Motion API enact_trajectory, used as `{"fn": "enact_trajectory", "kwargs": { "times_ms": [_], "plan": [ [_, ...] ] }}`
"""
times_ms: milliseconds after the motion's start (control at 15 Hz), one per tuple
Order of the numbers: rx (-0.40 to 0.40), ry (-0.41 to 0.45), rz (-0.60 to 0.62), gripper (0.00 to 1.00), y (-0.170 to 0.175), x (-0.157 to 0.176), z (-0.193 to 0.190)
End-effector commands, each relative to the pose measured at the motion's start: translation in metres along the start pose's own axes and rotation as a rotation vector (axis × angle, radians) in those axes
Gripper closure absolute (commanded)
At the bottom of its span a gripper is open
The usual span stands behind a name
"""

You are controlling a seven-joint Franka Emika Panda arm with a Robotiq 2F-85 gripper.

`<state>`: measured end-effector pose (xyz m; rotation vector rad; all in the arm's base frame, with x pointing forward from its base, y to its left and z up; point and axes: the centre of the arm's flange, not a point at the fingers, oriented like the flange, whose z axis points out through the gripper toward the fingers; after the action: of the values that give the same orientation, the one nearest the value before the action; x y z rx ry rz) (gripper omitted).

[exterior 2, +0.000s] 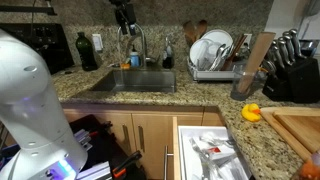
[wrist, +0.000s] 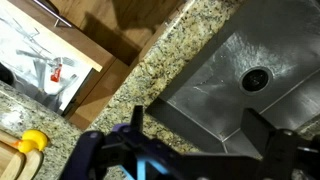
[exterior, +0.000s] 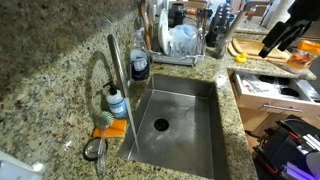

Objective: Close the tap

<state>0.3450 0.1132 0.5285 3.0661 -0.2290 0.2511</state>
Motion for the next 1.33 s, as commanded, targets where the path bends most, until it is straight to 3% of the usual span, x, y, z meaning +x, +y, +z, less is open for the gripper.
{"fn": "enact_trajectory", "kwargs": {
  "times_ms": [0,267,333,400,533,800,933,1000,1067,1267],
  "plan": [
    [0.0,0.0,0.0,0.0,0.0,0.0,0.0],
    [0.0,0.0,0.0,0.0,0.0,0.0,0.0],
    [0.034,0.053,0.003,0.0,0.003,0.005,0.014],
    [-0.024,0.137,-0.008,0.0,-0.003,0.014,0.035],
    [-0.027,0.207,-0.156,0.0,-0.028,0.019,0.052],
    [0.062,0.235,-0.376,0.0,-0.072,0.035,0.085],
    [0.029,0.211,-0.489,0.0,-0.08,0.044,0.104],
    [-0.069,0.23,-0.502,0.0,-0.077,0.043,0.106],
    [0.003,0.215,-0.448,0.0,-0.076,0.028,0.096],
    [-0.047,0.208,-0.484,0.0,-0.073,0.035,0.107]
  ]
}}
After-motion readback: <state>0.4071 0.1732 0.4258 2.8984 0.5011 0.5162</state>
